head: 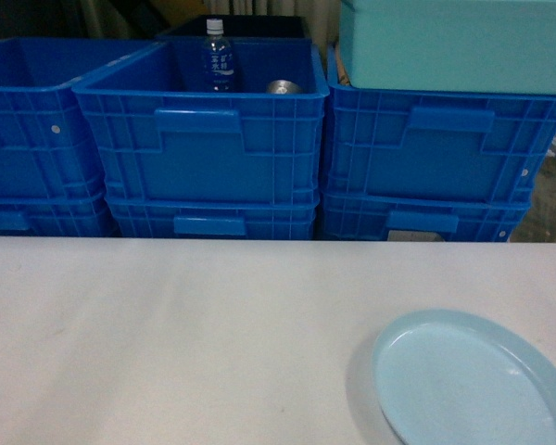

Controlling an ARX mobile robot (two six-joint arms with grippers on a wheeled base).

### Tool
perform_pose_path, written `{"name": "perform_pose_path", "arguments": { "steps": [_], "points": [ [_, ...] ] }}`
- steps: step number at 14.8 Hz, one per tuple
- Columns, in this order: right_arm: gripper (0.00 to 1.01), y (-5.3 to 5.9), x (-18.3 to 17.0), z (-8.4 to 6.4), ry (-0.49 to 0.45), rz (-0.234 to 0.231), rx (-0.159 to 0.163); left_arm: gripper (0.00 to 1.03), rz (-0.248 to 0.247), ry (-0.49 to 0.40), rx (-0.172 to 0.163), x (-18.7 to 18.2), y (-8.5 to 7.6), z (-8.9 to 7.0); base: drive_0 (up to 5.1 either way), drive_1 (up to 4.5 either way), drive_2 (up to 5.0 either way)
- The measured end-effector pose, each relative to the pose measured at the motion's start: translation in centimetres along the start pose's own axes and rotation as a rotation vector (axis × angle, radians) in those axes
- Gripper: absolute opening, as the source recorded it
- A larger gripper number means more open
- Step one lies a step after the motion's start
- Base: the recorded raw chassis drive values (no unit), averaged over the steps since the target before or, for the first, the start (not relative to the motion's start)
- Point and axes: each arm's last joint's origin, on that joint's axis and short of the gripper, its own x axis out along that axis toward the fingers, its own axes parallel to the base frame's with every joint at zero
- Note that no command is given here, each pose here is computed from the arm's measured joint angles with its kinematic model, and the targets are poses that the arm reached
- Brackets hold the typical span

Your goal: Place blue tray on left shelf second layer neatly

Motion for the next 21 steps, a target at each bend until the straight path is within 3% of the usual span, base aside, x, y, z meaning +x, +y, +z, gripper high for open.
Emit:
{"name": "perform_pose_path", "arguments": {
  "steps": [6,7,8,9,10,11,12,13,15,17,21],
  "points": [
    [0.98,-0.1,0.1,-0.1,0.013,0.009,0.008,0.98,0.0,0.0,0.0,0.0,0.0,0.0,0.0,0.0,0.0],
    [0.98,-1.0,1.8,0.4,0.095,0.07,0.067,0.98,0.0,0.0,0.0,0.0,0.0,0.0,0.0,0.0,0.0],
    [0.98,-2.9,4.9,4.5,0.074,0.134,0.147,0.98,0.0,0.0,0.0,0.0,0.0,0.0,0.0,0.0,0.0],
    [0.98,-3.8,7.0,6.5,0.12,0.178,0.231,0.98,0.0,0.0,0.0,0.0,0.0,0.0,0.0,0.0,0.0],
    [0.98,-4.3,9.0,7.1,0.191,0.239,0.328,0.98,0.0,0.001,0.0,0.0,0.0,0.0,0.0,0.0,0.0],
    [0.98,-4.6,11.8,6.1,0.3,0.319,0.471,0.98,0.0,0.0,0.0,0.0,0.0,0.0,0.0,0.0,0.0],
    [0.98,-4.7,14.0,4.0,0.394,0.313,0.576,0.98,0.0,0.0,0.0,0.0,0.0,0.0,0.0,0.0,0.0],
    [0.98,-4.8,15.3,1.7,0.47,0.271,0.633,0.98,0.0,0.0,0.0,0.0,0.0,0.0,0.0,0.0,0.0],
    [0.98,-4.5,16.2,-3.3,0.606,0.19,0.713,0.98,0.0,0.0,0.0,0.0,0.0,0.0,0.0,0.0,0.0],
    [0.98,-4.2,15.8,-5.1,0.637,0.166,0.727,0.98,0.0,0.0,0.0,0.0,0.0,0.0,0.0,0.0,0.0],
    [0.98,-4.0,15.7,-6.2,0.647,0.145,0.73,0.98,0.0,0.0,0.0,0.0,0.0,0.0,0.0,0.0,0.0]
  ]
}}
